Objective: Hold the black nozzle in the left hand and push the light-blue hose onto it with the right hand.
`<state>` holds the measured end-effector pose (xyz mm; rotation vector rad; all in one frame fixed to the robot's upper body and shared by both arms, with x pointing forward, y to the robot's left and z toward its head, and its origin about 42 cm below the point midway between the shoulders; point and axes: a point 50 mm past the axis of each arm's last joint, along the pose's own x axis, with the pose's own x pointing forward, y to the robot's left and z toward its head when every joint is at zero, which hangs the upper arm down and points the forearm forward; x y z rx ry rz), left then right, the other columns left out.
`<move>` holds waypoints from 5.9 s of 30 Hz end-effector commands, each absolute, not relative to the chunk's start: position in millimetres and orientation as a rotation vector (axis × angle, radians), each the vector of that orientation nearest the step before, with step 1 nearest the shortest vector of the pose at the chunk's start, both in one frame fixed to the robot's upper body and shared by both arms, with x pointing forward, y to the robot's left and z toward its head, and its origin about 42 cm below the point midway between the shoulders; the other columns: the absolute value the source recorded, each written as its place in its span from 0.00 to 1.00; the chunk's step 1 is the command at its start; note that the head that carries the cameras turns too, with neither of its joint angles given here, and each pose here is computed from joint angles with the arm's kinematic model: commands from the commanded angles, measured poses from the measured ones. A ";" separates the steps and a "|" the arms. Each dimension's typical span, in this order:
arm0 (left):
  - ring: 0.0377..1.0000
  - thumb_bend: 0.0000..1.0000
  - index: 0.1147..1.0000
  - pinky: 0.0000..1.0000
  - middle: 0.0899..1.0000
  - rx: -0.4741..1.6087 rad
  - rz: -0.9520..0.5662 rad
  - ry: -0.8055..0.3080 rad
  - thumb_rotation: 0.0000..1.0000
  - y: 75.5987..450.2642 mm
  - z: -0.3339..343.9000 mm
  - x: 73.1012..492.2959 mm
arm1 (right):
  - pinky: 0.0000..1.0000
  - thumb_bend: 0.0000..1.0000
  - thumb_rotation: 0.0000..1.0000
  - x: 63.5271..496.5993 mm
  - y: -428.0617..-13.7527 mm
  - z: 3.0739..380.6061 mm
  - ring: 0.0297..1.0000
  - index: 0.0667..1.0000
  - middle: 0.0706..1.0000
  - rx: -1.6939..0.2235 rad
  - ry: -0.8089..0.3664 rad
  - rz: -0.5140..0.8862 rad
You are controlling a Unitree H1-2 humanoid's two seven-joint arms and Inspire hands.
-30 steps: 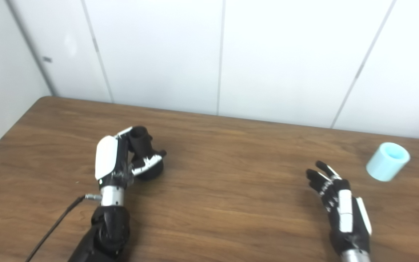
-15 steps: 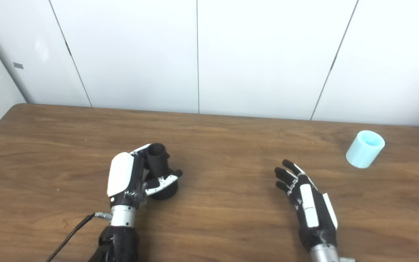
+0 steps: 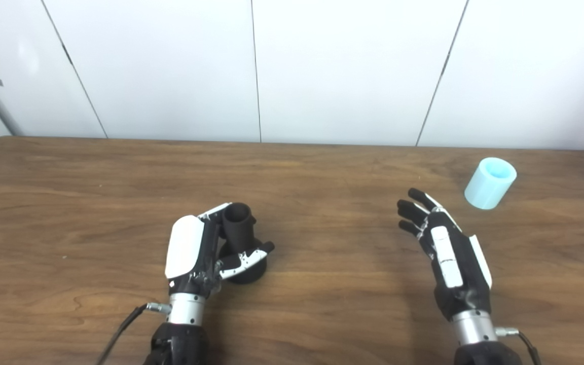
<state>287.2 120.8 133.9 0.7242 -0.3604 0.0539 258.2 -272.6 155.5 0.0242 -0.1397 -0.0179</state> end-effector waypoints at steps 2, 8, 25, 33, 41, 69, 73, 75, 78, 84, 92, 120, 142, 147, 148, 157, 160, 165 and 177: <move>0.44 0.51 0.44 0.42 0.40 0.707 -0.009 -0.324 0.00 108.8 121.4 268.9 | 0.79 0.47 0.84 259.1 -268.9 174.2 0.80 0.79 0.74 0.012 -0.205 -0.026; 0.46 0.50 0.44 0.43 0.40 0.708 -0.057 -0.327 0.00 102.0 118.0 259.3 | 0.78 0.48 0.83 266.6 -275.0 172.9 0.81 0.80 0.75 -0.015 -0.232 -0.033; 0.45 0.50 0.45 0.43 0.40 0.699 -0.095 -0.315 0.00 107.9 111.3 256.1 | 0.64 0.70 0.28 289.4 -312.5 270.5 0.72 0.73 0.73 -0.356 -0.416 -0.233; 0.44 0.50 0.45 0.42 0.39 0.692 -0.100 -0.316 0.00 114.3 106.7 257.7 | 0.68 0.72 0.14 300.3 -326.8 323.6 0.74 0.72 0.74 -0.571 -0.499 -0.266; 0.44 0.50 0.45 0.42 0.39 0.697 -0.105 -0.305 0.00 117.7 103.7 258.5 | 0.72 0.83 0.09 326.5 -351.6 358.8 0.78 0.72 0.77 -0.982 -0.378 -0.273; 0.44 0.51 0.44 0.42 0.40 0.700 -0.101 -0.296 0.00 132.2 99.9 262.7 | 0.73 0.99 0.21 445.5 -401.9 304.4 0.83 0.77 0.82 -1.463 0.149 -0.106; 0.44 0.50 0.44 0.42 0.40 0.697 -0.093 -0.294 0.00 134.9 99.4 263.6 | 0.76 0.98 0.20 453.3 -407.3 292.7 0.85 0.78 0.83 -1.488 0.178 -0.101; 0.45 0.50 0.44 0.42 0.40 0.696 -0.092 -0.290 0.00 135.8 99.7 264.2 | 0.77 0.97 0.19 456.4 -409.8 287.8 0.83 0.78 0.82 -1.500 0.176 -0.093; 0.45 0.50 0.44 0.43 0.40 0.695 -0.094 -0.289 0.00 135.9 99.8 264.2 | 0.72 1.00 0.16 458.7 -413.1 280.7 0.81 0.77 0.81 -1.502 0.173 -0.091; 0.45 0.50 0.44 0.43 0.40 0.697 -0.098 -0.290 0.00 134.6 100.7 262.8 | 0.63 1.00 0.12 458.9 -420.4 270.6 0.73 0.75 0.75 -1.451 0.181 -0.086; 0.45 0.50 0.44 0.42 0.40 0.705 -0.096 -0.304 0.00 134.7 100.6 262.5 | 0.61 0.91 0.08 455.0 -431.2 269.9 0.65 0.70 0.69 -1.446 0.155 -0.104; 0.44 0.50 0.44 0.42 0.39 0.706 -0.108 -0.288 0.00 119.8 103.9 257.3 | 0.41 0.52 0.00 442.3 -432.9 275.9 0.37 0.48 0.46 -1.474 0.036 -0.161; 0.45 0.50 0.45 0.44 0.40 0.705 -0.114 -0.271 0.00 80.2 101.9 246.0 | 0.38 0.52 0.00 361.4 -300.0 350.1 0.35 0.46 0.47 -1.408 -0.480 0.043; 0.44 0.50 0.45 0.44 0.40 0.707 -0.111 -0.265 0.00 76.0 101.6 245.2 | 0.43 0.51 0.00 351.0 -278.0 348.7 0.36 0.49 0.47 -1.363 -0.537 0.095; 0.44 0.50 0.45 0.44 0.40 0.707 -0.110 -0.267 0.00 75.4 101.6 244.9 | 0.42 0.51 0.00 348.6 -272.8 348.7 0.35 0.49 0.47 -1.360 -0.553 0.108; 0.44 0.50 0.44 0.42 0.41 0.711 -0.098 -0.265 0.00 74.0 101.9 244.0 | 0.41 0.51 0.00 322.5 -244.3 356.7 0.35 0.50 0.44 -1.292 -0.652 0.190; 0.44 0.50 0.44 0.42 0.41 0.711 -0.096 -0.266 0.00 74.3 101.2 244.0 | 0.38 0.51 0.00 312.6 -236.5 358.9 0.35 0.50 0.45 -1.224 -0.648 0.225; 0.44 0.50 0.44 0.43 0.41 0.713 -0.094 -0.267 0.00 74.6 100.8 244.0 | 0.45 0.52 0.00 301.3 -227.6 360.6 0.37 0.48 0.45 -1.168 -0.668 0.255; 0.44 0.50 0.44 0.42 0.40 0.700 -0.089 -0.256 0.00 73.0 101.2 244.3 | 0.33 0.51 0.00 278.9 -201.3 366.9 0.35 0.49 0.47 -1.101 -0.715 0.298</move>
